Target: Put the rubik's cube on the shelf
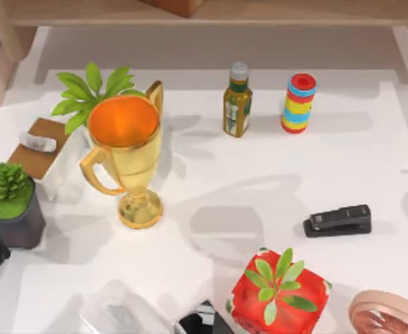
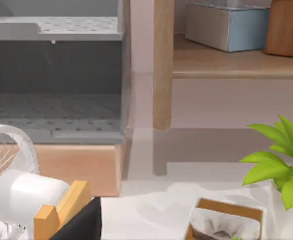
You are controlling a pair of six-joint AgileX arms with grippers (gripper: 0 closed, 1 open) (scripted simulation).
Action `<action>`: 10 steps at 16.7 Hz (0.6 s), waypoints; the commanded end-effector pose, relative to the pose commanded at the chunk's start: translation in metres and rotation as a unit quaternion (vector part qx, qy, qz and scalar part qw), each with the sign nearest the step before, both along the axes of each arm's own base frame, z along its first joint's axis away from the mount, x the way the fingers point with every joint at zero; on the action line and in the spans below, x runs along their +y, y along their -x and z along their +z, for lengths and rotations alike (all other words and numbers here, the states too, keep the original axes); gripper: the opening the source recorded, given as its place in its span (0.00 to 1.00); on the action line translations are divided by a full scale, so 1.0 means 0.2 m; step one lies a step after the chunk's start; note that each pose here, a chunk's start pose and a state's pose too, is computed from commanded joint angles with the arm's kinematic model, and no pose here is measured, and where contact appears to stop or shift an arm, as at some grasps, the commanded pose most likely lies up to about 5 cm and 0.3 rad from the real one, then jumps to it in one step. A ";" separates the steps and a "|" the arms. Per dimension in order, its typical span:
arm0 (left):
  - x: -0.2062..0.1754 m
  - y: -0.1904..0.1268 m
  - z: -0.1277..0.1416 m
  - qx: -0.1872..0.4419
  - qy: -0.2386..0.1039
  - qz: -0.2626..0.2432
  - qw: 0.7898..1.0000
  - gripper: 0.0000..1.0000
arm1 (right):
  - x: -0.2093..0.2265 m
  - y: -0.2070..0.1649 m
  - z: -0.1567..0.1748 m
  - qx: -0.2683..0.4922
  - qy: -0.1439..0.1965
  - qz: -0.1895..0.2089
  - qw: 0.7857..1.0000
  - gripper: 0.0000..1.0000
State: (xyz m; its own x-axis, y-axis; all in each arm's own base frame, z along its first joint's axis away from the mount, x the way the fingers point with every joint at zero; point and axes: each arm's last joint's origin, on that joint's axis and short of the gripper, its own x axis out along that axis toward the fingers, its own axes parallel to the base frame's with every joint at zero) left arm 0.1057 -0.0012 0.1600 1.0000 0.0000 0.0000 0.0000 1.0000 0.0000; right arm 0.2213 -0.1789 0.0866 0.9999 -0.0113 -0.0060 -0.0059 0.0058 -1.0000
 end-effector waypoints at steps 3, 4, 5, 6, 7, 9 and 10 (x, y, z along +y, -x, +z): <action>0.00 0.00 0.00 0.000 0.000 0.000 1.000 1.00 | 0.00 -0.01 0.00 0.001 -0.001 0.001 1.000 1.00; 0.00 0.00 0.00 0.000 0.000 0.000 1.000 1.00 | 0.00 -0.01 0.00 0.001 -0.001 0.001 1.000 1.00; 0.00 0.00 0.00 0.000 0.000 0.000 1.000 1.00 | -0.02 -0.01 0.01 -0.001 -0.002 -0.006 1.000 1.00; 0.00 0.00 0.00 0.000 0.000 0.000 1.000 1.00 | -0.05 -0.01 0.03 -0.005 -0.005 -0.019 1.000 1.00; 0.00 0.00 0.00 0.000 0.000 0.000 1.000 1.00 | -0.10 -0.01 0.06 -0.011 -0.009 -0.038 0.999 1.00; 0.00 0.00 0.00 0.000 0.000 0.000 1.000 1.00 | -0.24 -0.01 0.15 -0.028 -0.023 -0.086 0.996 1.00; 0.00 0.00 0.00 0.000 0.000 0.000 1.000 1.00 | -0.32 -0.02 0.22 -0.037 -0.034 -0.110 0.993 1.00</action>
State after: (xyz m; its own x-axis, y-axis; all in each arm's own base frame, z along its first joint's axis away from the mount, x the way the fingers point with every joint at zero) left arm 0.1057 -0.0012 0.1600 1.0000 0.0000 0.0000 0.0000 1.0000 0.0000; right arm 0.2249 -0.2429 0.1301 0.9712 -0.2308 0.0594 0.0768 0.0669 -0.9948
